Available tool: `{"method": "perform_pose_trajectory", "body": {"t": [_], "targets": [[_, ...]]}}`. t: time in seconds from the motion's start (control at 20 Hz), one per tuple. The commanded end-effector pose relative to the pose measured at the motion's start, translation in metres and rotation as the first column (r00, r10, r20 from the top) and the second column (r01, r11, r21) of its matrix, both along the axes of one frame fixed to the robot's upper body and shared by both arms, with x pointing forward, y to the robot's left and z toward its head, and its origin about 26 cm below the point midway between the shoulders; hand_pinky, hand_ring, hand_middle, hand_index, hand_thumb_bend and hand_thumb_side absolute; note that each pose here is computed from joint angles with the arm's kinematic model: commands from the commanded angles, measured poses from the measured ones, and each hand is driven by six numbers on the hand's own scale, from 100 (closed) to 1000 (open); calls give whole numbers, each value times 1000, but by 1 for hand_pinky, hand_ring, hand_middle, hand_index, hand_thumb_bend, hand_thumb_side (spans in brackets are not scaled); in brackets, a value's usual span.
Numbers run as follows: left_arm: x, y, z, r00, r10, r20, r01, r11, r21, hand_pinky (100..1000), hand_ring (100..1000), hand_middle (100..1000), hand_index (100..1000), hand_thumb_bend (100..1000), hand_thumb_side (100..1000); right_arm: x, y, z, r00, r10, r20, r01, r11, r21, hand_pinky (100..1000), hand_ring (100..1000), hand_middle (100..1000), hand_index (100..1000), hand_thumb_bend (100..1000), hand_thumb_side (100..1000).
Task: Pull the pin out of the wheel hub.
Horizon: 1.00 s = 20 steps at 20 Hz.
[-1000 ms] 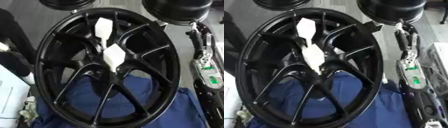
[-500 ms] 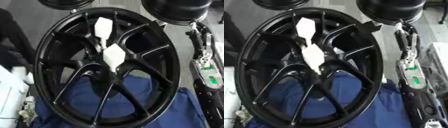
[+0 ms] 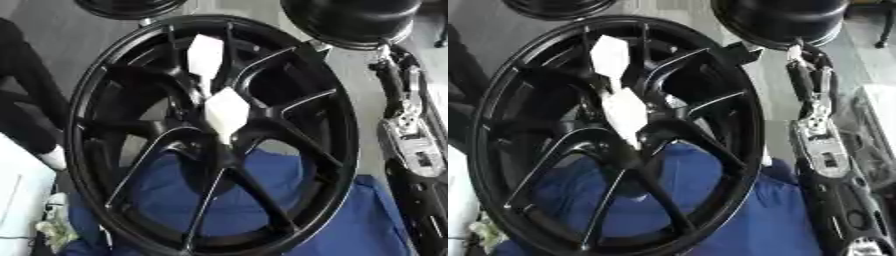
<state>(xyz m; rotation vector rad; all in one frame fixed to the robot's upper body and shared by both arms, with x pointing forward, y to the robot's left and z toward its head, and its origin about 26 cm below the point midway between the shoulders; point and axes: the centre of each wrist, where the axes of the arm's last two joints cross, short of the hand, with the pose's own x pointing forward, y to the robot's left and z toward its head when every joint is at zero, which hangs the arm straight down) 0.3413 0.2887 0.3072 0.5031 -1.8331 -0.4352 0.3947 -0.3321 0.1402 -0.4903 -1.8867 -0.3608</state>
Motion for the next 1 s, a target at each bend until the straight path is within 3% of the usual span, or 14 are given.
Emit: {"method": "perform_pose_trajectory", "body": {"t": [0.05, 0.2, 0.35, 0.6, 1.0], "targets": [[3, -4, -6, 994, 26, 110, -7, 984, -176, 633, 634, 548, 644, 100, 752, 1, -1, 13, 999, 3, 42, -3, 1000, -4, 844, 688, 723, 826, 181, 598], [10, -5, -25, 975, 108, 194, -44, 950, -308, 641, 674, 597, 680, 100, 795, 1, 0, 14, 999, 0, 46, 0, 1000, 2, 844, 688, 722, 826, 179, 598], [19, -6, -45, 962, 166, 217, -70, 916, -395, 651, 694, 618, 694, 100, 842, 1, 1, 14, 999, -3, 50, 2, 1000, 9, 844, 687, 722, 826, 179, 597], [30, -5, -72, 959, 188, 210, -72, 883, -463, 655, 698, 625, 706, 127, 877, 2, 2, 14, 999, -7, 54, 6, 1000, 17, 844, 687, 721, 826, 178, 597], [36, 0, -99, 958, 211, 195, -89, 864, -496, 655, 686, 615, 702, 117, 874, 2, 3, 15, 998, -8, 58, 6, 1000, 24, 844, 686, 719, 825, 178, 598]]}}
